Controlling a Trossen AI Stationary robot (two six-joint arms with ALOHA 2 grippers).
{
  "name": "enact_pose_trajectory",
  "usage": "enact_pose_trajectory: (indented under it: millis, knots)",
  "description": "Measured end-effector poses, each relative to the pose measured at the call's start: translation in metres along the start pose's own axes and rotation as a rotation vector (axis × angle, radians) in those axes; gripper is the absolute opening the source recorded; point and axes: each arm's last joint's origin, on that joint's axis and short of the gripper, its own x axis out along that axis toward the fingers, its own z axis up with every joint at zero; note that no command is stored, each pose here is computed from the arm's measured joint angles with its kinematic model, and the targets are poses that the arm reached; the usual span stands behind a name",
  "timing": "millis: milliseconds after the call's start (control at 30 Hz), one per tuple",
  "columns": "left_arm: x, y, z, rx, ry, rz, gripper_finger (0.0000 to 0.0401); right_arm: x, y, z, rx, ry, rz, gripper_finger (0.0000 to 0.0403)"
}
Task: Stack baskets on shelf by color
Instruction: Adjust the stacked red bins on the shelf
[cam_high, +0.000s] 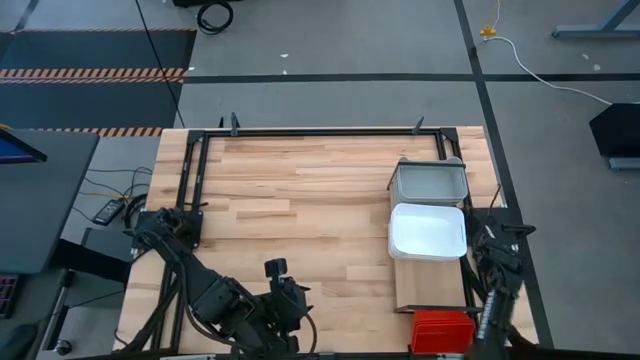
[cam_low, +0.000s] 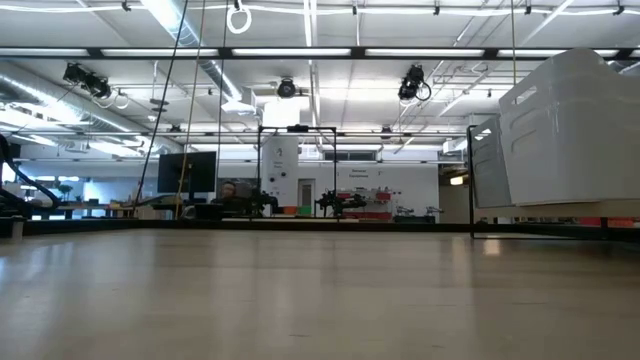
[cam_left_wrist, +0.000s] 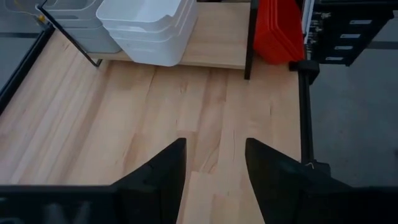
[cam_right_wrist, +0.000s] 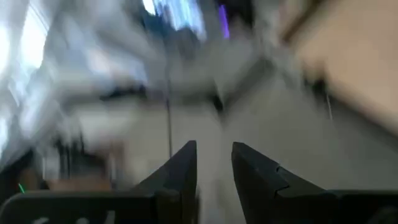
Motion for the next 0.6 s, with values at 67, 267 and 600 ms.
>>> enact_pose_trajectory:
  millis: [67,267,600]
  knots:
    - [0.000,0.000,0.000,0.000,0.000,0.000,0.0172,0.010,-0.014,0.001,0.024,0.249,-0.078,0.0106]
    - [0.000,0.000,0.000,-0.021,-0.002,0.004,0.0172,-0.002,-0.055,-0.004,0.153,0.828,-0.576,0.0106]
    - [0.000,0.002,0.001,-0.060,-0.048,0.058,0.0172,-0.032,-0.085,-0.009,0.357,0.596,-1.111,0.0105]
